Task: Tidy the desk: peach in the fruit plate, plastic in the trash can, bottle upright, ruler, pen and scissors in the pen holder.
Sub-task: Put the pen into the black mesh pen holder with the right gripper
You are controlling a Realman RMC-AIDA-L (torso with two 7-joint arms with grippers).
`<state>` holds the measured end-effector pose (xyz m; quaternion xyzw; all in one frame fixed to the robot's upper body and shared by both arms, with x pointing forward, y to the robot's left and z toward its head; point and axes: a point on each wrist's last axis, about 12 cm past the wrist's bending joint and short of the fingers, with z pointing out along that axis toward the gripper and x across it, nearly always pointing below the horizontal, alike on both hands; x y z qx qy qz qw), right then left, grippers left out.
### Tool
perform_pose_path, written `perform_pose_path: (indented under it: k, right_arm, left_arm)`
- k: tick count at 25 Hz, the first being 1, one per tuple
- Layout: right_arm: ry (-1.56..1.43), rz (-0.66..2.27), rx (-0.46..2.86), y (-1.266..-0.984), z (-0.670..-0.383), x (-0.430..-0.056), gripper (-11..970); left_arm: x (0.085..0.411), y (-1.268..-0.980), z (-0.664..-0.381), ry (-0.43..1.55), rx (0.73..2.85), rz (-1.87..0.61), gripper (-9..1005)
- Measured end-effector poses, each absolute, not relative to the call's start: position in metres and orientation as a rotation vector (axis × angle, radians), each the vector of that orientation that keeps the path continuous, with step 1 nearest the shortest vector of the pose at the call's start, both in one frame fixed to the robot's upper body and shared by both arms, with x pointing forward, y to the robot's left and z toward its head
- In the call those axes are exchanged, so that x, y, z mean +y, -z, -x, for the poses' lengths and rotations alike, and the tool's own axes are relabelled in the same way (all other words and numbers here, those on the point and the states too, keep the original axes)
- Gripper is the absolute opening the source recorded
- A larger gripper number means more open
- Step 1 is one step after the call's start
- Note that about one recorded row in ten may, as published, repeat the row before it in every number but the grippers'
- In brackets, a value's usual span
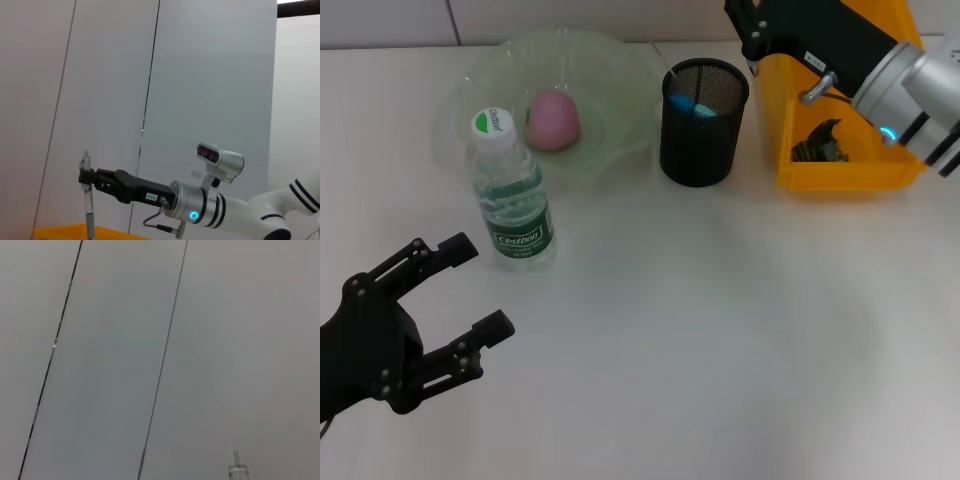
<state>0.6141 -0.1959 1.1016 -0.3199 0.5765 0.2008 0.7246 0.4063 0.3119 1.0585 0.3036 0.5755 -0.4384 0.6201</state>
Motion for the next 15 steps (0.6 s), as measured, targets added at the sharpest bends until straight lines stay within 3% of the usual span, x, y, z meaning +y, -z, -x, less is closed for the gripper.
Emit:
perform_pose_path:
  k: [15]
  right_arm:
    - [-0.459, 0.790, 1.374, -1.094, -0.623, -0.169, 130]
  left_arm:
    - [0.307, -1.059, -0.407, 1.029, 1.314, -0.685, 827]
